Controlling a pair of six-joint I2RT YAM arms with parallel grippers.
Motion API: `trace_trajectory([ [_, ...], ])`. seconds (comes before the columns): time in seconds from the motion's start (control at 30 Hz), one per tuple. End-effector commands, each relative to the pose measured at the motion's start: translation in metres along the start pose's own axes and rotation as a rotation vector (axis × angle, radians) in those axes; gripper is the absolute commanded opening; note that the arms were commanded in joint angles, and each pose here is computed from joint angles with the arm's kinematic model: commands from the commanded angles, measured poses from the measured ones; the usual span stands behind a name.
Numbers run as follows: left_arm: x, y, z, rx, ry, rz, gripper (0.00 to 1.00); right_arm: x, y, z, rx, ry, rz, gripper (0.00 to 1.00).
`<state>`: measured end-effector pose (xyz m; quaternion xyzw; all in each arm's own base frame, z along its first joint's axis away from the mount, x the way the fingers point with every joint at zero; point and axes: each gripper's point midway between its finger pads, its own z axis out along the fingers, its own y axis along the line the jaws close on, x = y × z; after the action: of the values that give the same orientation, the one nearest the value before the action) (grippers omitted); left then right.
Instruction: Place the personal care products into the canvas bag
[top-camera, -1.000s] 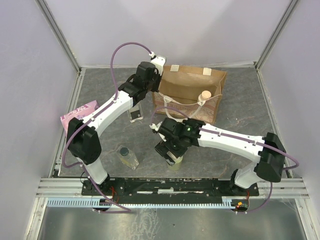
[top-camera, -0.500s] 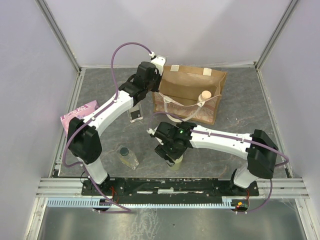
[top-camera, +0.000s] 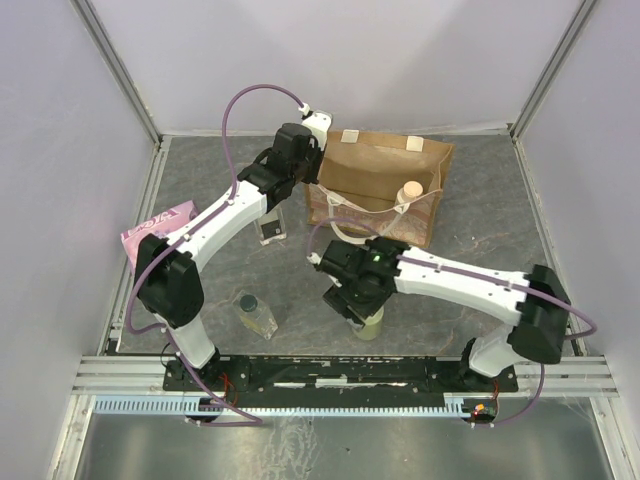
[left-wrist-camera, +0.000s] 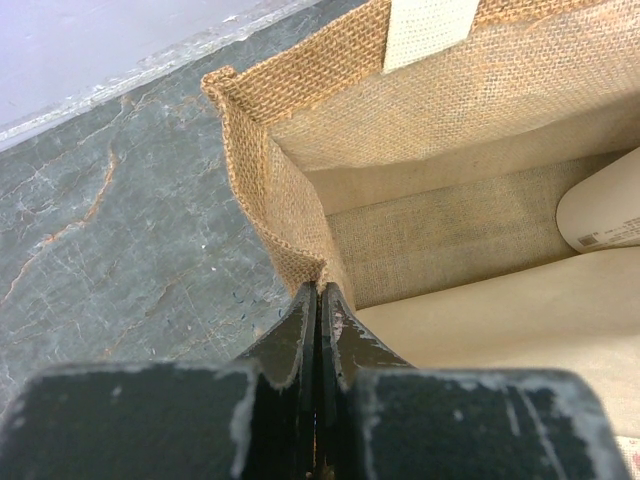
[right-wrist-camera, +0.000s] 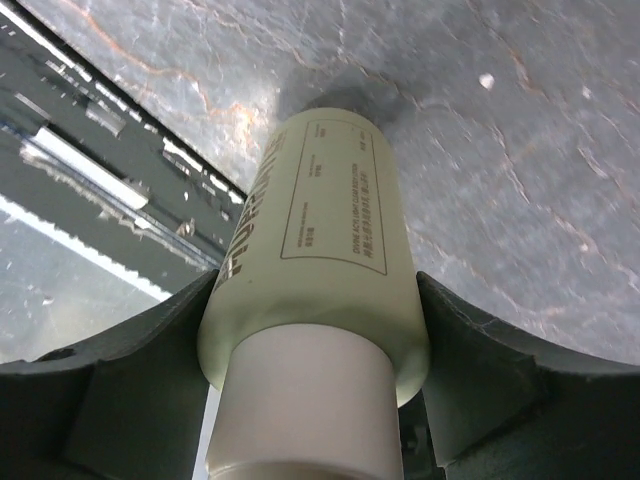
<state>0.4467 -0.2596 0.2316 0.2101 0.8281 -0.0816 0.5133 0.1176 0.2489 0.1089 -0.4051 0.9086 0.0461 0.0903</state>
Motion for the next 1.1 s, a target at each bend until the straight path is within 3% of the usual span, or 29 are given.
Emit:
trace_trajectory([
  [0.0, 0.005, -0.009, 0.001, 0.037, 0.005, -0.050, 0.03, -0.018, -0.011, -0.092, -0.017, -0.198, 0.078, 0.00],
  [0.17, 0.000, -0.002, -0.008, 0.008, -0.071, -0.056, 0.03, -0.033, -0.028, -0.153, -0.003, -0.318, 0.132, 0.00],
  [0.37, -0.001, 0.002, -0.011, -0.005, -0.073, -0.039, 0.03, -0.069, -0.061, -0.217, 0.091, -0.497, 0.166, 0.00],
  [0.53, -0.001, 0.000, -0.013, 0.003, -0.074, -0.043, 0.03, -0.105, -0.105, -0.242, 0.189, -0.580, 0.199, 0.00],
  [0.8, -0.003, 0.001, -0.013, 0.005, -0.062, -0.012, 0.03, -0.172, -0.165, -0.238, 0.234, -0.646, 0.207, 0.00],
  [1.07, -0.012, -0.001, -0.017, 0.021, -0.068, -0.019, 0.03, -0.212, -0.207, -0.170, 0.195, -0.587, 0.250, 0.00],
])
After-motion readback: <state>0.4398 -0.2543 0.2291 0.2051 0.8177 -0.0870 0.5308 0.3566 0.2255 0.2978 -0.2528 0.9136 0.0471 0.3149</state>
